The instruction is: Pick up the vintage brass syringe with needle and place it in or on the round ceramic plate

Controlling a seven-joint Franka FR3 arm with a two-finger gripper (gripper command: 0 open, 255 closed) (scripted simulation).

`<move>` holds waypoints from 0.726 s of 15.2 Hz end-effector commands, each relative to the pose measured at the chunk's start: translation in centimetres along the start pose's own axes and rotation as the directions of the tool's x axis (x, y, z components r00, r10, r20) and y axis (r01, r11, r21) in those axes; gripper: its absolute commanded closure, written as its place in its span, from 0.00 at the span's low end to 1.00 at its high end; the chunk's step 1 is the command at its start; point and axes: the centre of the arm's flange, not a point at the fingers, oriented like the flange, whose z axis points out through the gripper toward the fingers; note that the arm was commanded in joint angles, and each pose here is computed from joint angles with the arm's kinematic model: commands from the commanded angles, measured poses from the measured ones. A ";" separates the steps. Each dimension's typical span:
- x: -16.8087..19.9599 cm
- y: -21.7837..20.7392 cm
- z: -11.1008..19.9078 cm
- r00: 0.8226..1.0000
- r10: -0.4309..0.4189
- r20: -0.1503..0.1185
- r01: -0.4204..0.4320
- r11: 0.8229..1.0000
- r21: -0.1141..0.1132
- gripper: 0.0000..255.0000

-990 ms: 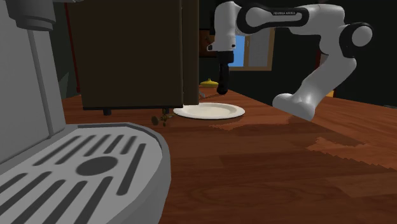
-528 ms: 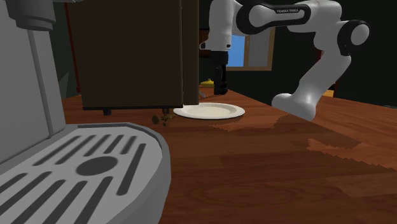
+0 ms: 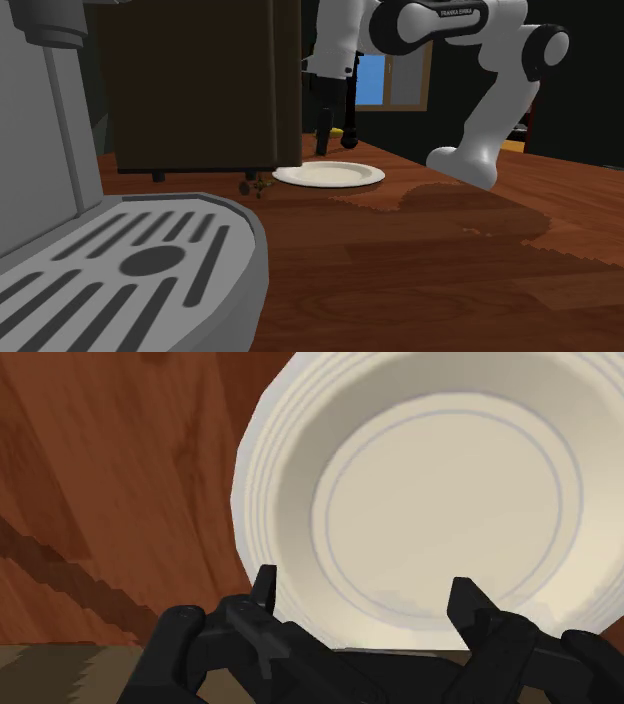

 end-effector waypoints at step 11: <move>4.5 -15.0 -0.1 0.991 -0.038 -0.131 0.035 0.999 -0.025 0.00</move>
